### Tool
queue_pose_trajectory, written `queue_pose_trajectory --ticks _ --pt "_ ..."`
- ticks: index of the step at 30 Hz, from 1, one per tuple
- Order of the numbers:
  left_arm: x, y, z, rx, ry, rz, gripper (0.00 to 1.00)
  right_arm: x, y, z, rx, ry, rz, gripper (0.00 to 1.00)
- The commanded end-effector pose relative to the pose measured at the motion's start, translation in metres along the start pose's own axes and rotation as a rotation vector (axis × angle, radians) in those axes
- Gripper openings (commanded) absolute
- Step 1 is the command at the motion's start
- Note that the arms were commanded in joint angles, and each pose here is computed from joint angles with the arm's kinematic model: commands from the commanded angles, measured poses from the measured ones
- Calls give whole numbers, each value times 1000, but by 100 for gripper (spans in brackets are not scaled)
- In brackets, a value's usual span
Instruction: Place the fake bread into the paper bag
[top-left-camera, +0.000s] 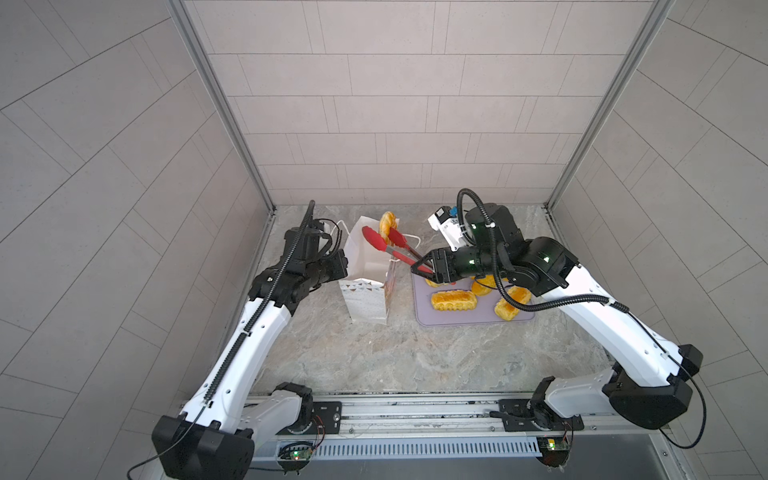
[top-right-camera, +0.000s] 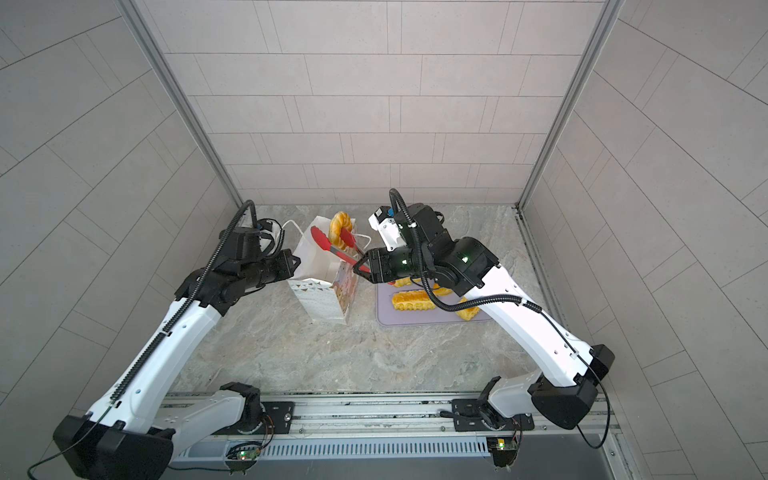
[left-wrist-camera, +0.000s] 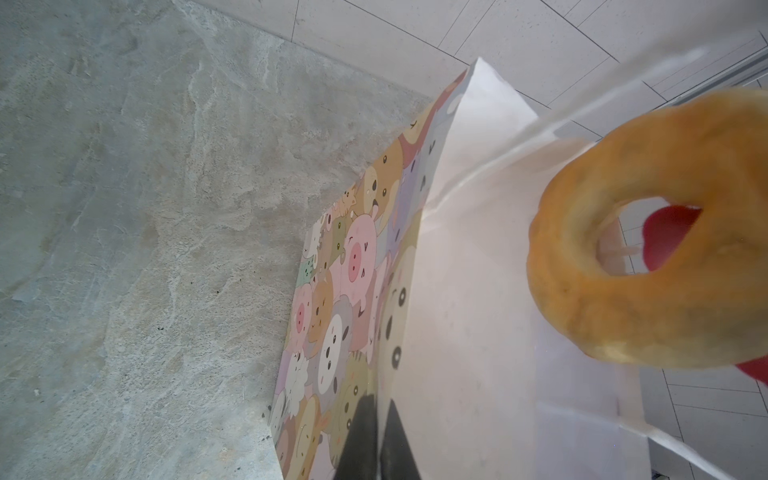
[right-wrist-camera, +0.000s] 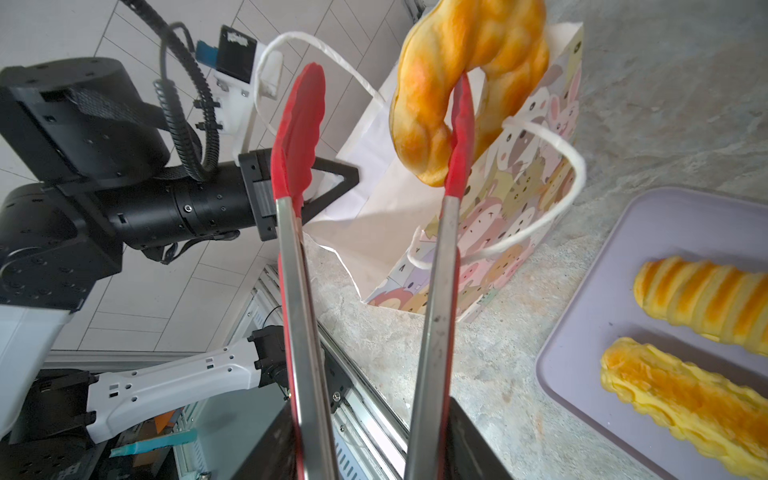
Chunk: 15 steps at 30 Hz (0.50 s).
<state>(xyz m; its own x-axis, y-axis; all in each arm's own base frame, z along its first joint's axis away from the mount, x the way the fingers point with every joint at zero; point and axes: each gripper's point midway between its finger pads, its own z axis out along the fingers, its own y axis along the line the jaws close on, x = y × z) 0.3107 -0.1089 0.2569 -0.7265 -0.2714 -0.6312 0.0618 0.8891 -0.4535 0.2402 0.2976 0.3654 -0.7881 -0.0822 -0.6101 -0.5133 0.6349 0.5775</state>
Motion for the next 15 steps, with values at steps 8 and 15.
queue_pose_trajectory --ticks 8,15 --pt "-2 2 1 -14 -15 3 0 4 -16 -9 129 61 -67 48" --pt "-3 2 0 -14 -20 5 0 11 -37 -38 285 99 -122 48"
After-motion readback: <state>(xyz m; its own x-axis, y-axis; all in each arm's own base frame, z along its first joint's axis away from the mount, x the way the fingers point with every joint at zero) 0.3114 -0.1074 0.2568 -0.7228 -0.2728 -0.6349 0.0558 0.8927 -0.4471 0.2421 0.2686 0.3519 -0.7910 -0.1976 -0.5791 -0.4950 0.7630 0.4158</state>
